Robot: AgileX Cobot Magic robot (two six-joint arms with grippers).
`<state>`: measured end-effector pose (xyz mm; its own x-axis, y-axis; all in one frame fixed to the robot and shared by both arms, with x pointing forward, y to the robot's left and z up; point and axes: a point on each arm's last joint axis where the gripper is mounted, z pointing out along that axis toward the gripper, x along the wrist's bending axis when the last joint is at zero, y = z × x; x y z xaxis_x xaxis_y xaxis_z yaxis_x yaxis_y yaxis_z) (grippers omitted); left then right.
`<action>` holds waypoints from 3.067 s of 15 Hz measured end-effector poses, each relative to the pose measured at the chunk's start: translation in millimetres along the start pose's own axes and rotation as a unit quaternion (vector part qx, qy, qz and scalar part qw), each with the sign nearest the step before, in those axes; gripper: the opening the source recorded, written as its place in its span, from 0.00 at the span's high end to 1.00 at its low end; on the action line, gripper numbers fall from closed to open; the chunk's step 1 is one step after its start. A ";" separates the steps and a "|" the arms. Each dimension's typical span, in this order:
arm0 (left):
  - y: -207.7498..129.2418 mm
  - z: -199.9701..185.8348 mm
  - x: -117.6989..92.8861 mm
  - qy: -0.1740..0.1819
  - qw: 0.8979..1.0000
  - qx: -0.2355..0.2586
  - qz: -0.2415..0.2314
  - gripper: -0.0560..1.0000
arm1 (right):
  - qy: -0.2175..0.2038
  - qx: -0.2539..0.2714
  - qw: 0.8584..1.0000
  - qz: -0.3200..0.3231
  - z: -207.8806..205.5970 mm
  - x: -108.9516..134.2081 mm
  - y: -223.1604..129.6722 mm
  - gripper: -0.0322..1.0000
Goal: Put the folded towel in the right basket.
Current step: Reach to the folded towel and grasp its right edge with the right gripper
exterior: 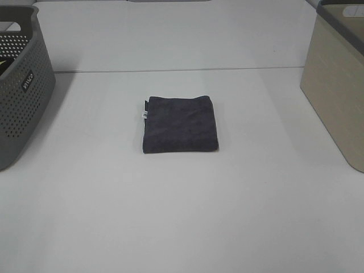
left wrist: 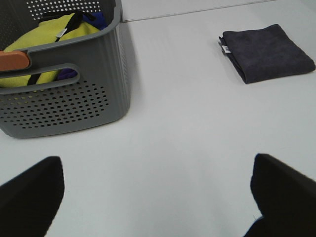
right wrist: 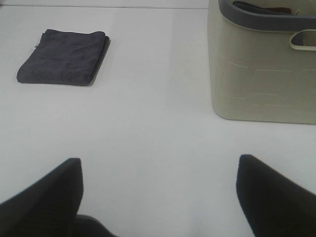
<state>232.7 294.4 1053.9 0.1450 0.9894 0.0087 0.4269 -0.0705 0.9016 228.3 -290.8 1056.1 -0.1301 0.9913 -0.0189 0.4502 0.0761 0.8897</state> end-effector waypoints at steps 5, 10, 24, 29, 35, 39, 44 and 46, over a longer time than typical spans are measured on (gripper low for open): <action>0.0 0.0 0.0 0.000 1.000 0.000 0.000 0.02 | 0.000 0.000 1.000 0.000 0.0 0.0 0.0 0.19; 0.0 0.0 0.0 0.000 1.000 0.000 0.000 0.02 | 0.000 0.000 1.000 0.000 0.0 0.0 0.0 0.19; 0.0 0.0 0.0 0.000 1.000 0.000 0.000 0.02 | -0.002 -0.016 1.000 0.003 1.6 -0.7 4.9 0.19; 0.0 0.0 0.0 0.000 1.000 0.000 0.000 0.02 | 0.008 -0.030 0.999 0.032 34.8 -5.2 54.9 0.21; 0.0 0.0 0.0 0.000 1.000 0.000 0.000 0.02 | 0.041 0.031 0.998 0.023 117.5 -12.4 138.7 0.21; 0.0 0.0 0.0 0.000 1.000 0.000 0.000 0.02 | 0.098 0.106 0.990 -0.001 217.9 -11.0 186.1 0.21; 0.0 0.0 0.0 0.000 1.000 0.000 0.000 0.02 | 0.174 0.206 0.962 -0.041 313.9 34.1 182.2 0.21; 0.0 0.0 0.0 0.000 1.000 0.000 0.000 0.02 | 0.194 0.245 0.949 -0.038 350.0 47.4 172.5 0.21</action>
<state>232.7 294.4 1053.9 0.1450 0.9894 0.0087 0.4269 -0.0705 0.9016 608.9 -193.2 1049.0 -0.4516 0.8741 0.1787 0.7706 0.2812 0.5720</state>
